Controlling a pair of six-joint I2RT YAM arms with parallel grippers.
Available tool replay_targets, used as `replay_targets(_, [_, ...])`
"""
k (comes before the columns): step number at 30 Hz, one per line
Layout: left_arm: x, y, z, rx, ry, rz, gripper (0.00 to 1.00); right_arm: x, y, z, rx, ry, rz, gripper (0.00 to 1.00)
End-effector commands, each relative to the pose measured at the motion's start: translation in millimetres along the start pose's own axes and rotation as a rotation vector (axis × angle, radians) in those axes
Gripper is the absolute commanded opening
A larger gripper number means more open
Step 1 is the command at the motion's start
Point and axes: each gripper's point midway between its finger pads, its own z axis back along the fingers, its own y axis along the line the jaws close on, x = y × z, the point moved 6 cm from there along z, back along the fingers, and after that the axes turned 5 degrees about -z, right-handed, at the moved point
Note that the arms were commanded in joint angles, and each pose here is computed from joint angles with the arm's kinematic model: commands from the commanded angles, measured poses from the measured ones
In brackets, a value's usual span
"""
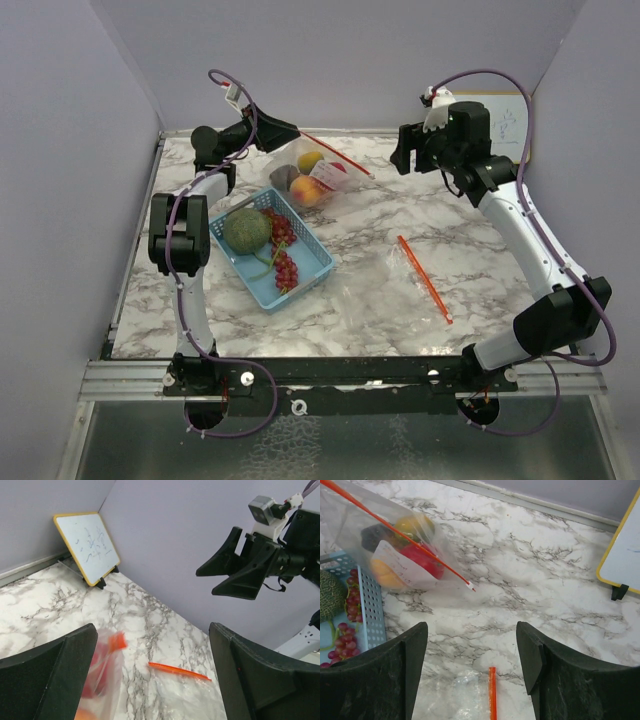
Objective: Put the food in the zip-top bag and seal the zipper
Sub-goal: Place the zipper food storage bag at the center of the board, then pick up the zipper food storage bag at the center of the board.
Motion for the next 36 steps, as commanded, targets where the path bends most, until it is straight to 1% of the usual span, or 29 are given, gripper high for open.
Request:
replay_targets(1, [4.3, 9.8, 2.7, -0.056, -0.039, 0.079, 0.99, -24.8, -3.0, 9.8, -0.058, 0.099, -0.091, 0.72])
replay_targets(4, [6.3, 8.3, 17.6, -0.059, -0.042, 0.094, 0.99, -50.3, -7.7, 12.8, -0.116, 0.21, -0.146, 0.72])
replay_targets(9, [16.1, -5.8, 43.9, -0.015, -0.013, 0.06, 0.99, -99.7, -14.8, 22.4, -0.223, 0.376, -0.245, 0.72])
replay_targets(12, [25.3, -19.7, 51.1, 0.005, 0.004, 0.018, 0.99, -128.3, -13.0, 26.0, -0.237, 0.478, -0.305, 0.72])
replay_targets(14, [31.1, -25.0, 50.6, 0.028, 0.023, 0.019, 0.99, -150.8, -12.0, 27.3, -0.247, 0.565, -0.34, 0.72])
replay_targets(16, [37.6, -30.5, 48.2, 0.047, 0.051, -0.003, 0.99, -169.0, -12.8, 28.4, -0.267, 0.621, -0.37, 0.72])
replay_targets(17, [41.1, -31.5, 47.3, 0.064, 0.067, -0.011, 0.99, -175.5, -13.2, 28.1, -0.269, 0.635, -0.378, 0.72])
replay_targets(19, [49.0, -29.3, 45.6, 0.15, 0.105, -0.003, 0.99, -184.6, -13.1, 25.6, -0.263, 0.646, -0.384, 0.72])
replay_targets(20, [52.9, -27.2, 45.1, 0.221, 0.123, -0.007, 0.99, -188.1, -12.5, 23.5, -0.255, 0.651, -0.389, 0.72])
replay_targets(22, [59.4, -24.3, 46.0, 0.406, 0.199, -0.078, 0.99, -195.1, -11.6, 18.2, -0.233, 0.664, -0.397, 0.72])
replay_targets(24, [64.9, -29.8, 48.1, 0.537, 0.255, -0.109, 0.99, -205.8, -12.9, 13.8, -0.23, 0.68, -0.399, 0.72])
replay_targets(26, [66.8, -37.7, 52.8, 0.604, 0.269, -0.112, 0.99, -215.0, -17.7, 11.0, -0.243, 0.684, -0.39, 0.72])
replay_targets(28, [60.3, -44.1, 58.6, 0.679, 0.286, -0.132, 0.99, -224.5, -22.7, 9.3, -0.256, 0.683, -0.373, 0.72])
replay_targets(31, [54.0, -51.8, 74.5, 0.859, 0.294, -0.186, 0.99, -238.5, -26.9, 8.8, -0.256, 0.688, -0.373, 0.72])
replay_targets(32, [50.0, -50.4, 80.3, 0.903, 0.299, -0.18, 0.99, -242.0, -26.9, 8.4, -0.247, 0.687, -0.375, 0.72])
replay_targets(36, [51.7, -60.6, 86.5, 0.949, 0.291, -0.193, 0.99, -248.7, -26.6, 7.4, -0.219, 0.672, -0.371, 0.72])
